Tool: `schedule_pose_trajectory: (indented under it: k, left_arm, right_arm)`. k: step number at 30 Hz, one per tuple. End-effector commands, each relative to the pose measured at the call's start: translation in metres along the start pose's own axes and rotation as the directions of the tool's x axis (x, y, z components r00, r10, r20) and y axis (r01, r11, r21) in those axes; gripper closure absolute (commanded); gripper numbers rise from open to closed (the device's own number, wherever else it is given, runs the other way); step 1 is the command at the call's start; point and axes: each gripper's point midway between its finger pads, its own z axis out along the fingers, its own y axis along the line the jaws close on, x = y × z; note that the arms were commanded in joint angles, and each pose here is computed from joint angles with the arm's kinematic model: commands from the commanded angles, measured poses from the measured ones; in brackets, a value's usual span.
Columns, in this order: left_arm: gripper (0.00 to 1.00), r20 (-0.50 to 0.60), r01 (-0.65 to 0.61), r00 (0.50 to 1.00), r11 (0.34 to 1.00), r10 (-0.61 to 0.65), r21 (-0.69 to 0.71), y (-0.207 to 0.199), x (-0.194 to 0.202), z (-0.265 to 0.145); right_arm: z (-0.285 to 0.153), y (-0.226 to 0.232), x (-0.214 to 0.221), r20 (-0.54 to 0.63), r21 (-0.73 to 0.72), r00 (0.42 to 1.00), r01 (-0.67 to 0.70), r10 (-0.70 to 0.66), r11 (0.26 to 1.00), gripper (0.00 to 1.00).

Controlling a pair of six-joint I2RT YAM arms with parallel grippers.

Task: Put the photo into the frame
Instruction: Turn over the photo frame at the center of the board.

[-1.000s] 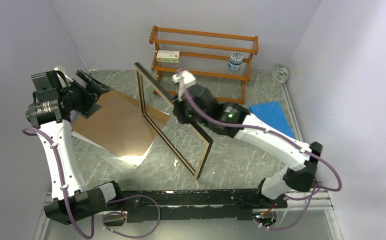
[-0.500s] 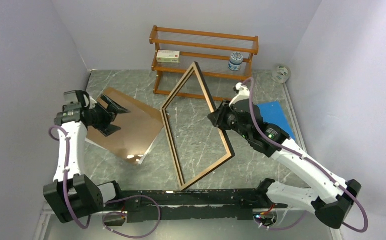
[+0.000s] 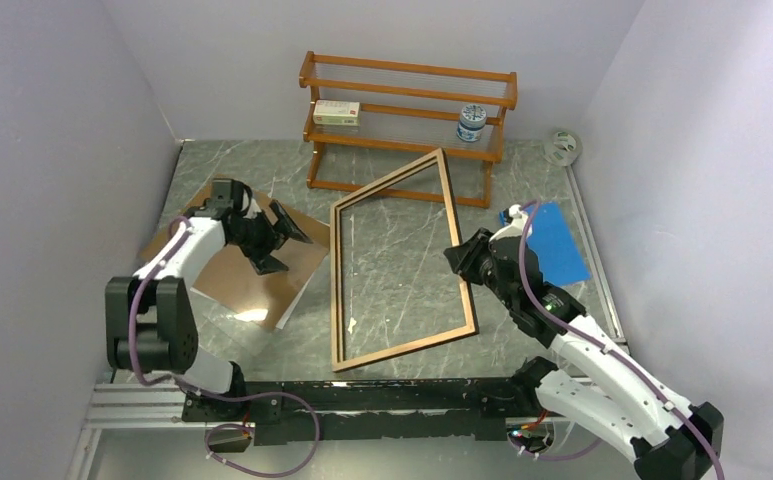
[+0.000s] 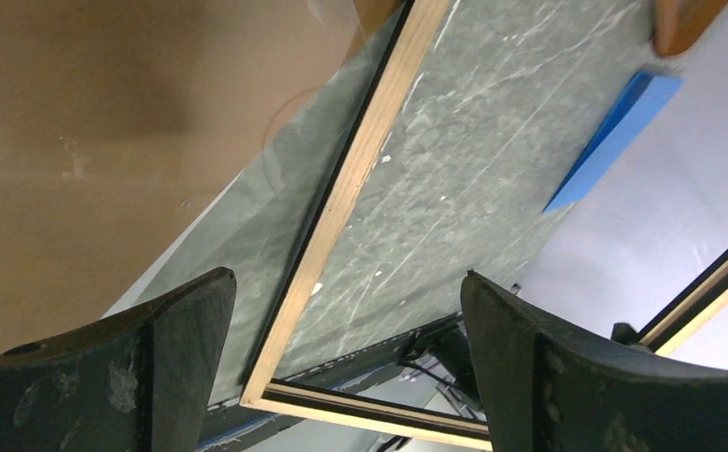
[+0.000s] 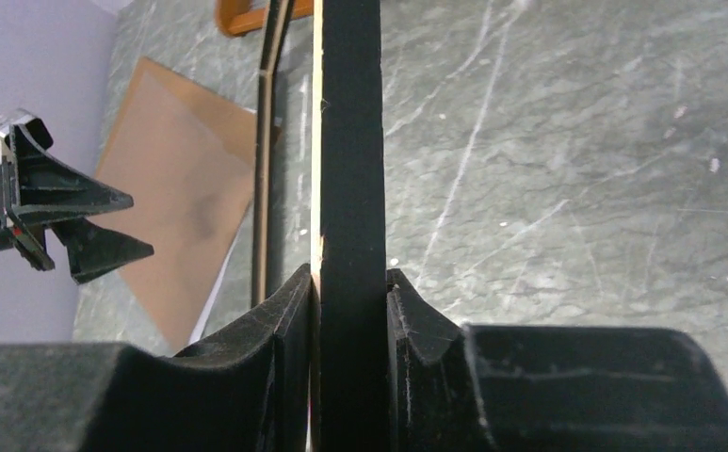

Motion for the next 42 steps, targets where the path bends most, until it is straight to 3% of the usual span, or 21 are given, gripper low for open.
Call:
schedule_pose_trajectory:
  k: [1, 6, 14, 19, 24, 26, 33, 39, 42]
  left_arm:
    - [0.06, -0.067, -0.066, 0.995, 0.997, 0.069, 0.034, -0.011, 0.014, 0.038]
    - [0.06, -0.142, -0.114, 0.984, 0.993, 0.108, -0.034, -0.006, 0.039, 0.079]
    - [0.06, -0.19, -0.196, 0.968, 0.969, 0.166, -0.151, 0.014, 0.057, 0.107]
    - [0.1, -0.229, -0.211, 0.958, 0.966, 0.174, -0.151, 0.02, 0.064, 0.121]
    - [0.13, -0.234, -0.216, 0.955, 0.969, 0.184, -0.119, 0.015, 0.066, 0.13]
    - [0.13, -0.243, -0.212, 0.953, 0.971, 0.18, -0.112, 0.015, 0.067, 0.134]
    - [0.14, -0.249, -0.216, 0.952, 0.968, 0.18, -0.128, 0.02, 0.068, 0.138]
    - [0.13, -0.235, -0.219, 0.955, 0.966, 0.183, -0.138, 0.019, 0.065, 0.135]
    - [0.13, -0.236, -0.223, 0.954, 0.962, 0.184, -0.154, 0.021, 0.066, 0.133]
  right_arm:
    - [0.012, -0.05, 0.02, -0.027, 0.122, 0.999, 0.05, -0.047, 0.991, 0.97]
    - [0.017, -0.078, 0.036, -0.062, 0.145, 0.998, 0.028, -0.019, 0.989, 0.95]
    - [0.008, -0.114, 0.074, -0.112, 0.214, 0.988, -0.083, 0.109, 0.973, 0.93]
    - [0.001, -0.138, 0.102, -0.09, 0.293, 0.96, -0.23, 0.266, 0.928, 0.79]
    - [0.002, -0.156, 0.133, -0.139, 0.349, 0.937, -0.255, 0.319, 0.902, 0.72]
    - [0.005, -0.158, 0.134, -0.138, 0.361, 0.938, -0.252, 0.319, 0.898, 0.7]
    - [0.014, -0.165, 0.13, -0.149, 0.404, 0.948, -0.201, 0.281, 0.892, 0.47]
    - [0.019, -0.161, 0.088, -0.092, 0.471, 0.974, -0.141, 0.208, 0.871, 0.29]
    - [0.023, -0.162, 0.071, -0.076, 0.506, 0.984, -0.1, 0.161, 0.856, 0.26]
